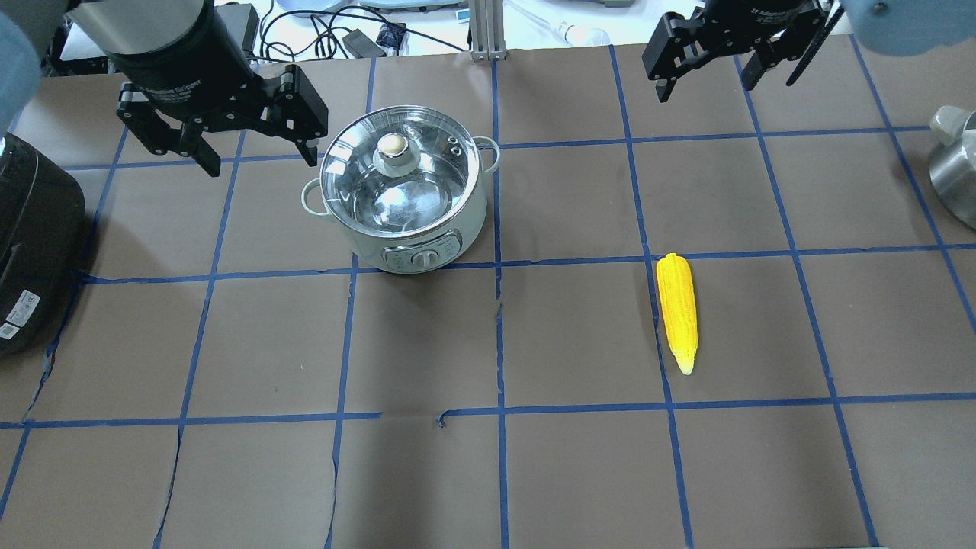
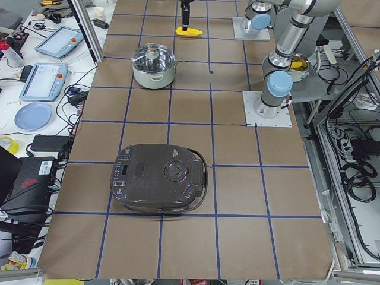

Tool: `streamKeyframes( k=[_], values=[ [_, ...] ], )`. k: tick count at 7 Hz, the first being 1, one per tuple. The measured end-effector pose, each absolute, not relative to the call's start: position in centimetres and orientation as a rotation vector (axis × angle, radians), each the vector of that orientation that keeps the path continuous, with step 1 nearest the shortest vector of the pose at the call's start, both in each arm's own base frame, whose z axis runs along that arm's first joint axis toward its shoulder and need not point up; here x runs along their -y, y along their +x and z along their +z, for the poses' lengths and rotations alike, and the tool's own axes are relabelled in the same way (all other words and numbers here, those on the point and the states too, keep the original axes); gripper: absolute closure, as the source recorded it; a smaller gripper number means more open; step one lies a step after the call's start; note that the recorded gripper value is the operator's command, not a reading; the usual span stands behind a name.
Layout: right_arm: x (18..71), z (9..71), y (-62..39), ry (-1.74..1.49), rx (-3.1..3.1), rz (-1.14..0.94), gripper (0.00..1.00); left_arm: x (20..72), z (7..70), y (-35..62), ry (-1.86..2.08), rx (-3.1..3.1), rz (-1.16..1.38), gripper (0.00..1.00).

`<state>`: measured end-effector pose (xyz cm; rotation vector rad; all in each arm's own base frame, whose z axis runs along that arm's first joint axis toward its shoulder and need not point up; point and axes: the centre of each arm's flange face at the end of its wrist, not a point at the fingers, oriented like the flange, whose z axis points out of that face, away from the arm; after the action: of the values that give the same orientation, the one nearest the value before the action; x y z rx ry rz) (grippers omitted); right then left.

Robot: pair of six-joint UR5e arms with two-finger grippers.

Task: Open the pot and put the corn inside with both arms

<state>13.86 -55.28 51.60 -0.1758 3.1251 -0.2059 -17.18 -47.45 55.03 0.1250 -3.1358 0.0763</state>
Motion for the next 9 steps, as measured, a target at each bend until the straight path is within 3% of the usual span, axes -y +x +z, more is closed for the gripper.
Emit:
streamKeyframes(
  k=[3, 5, 9],
  values=[
    [55.3, 48.9, 13.1, -0.159, -3.120, -0.138, 0.00, 50.1, 54.4, -17.5, 0.128, 3.131, 0.036, 0.00],
    [54.9, 45.9, 13.0, -0.154, -3.118, -0.073, 0.00, 54.6, 51.6, -18.0, 0.149, 3.125, 0.063, 0.00],
    [53.0, 37.6, 12.7, -0.102, -3.128, 0.014, 0.00, 65.4, 39.2, -20.0, 0.173, 3.112, 0.105, 0.00]
  ],
)
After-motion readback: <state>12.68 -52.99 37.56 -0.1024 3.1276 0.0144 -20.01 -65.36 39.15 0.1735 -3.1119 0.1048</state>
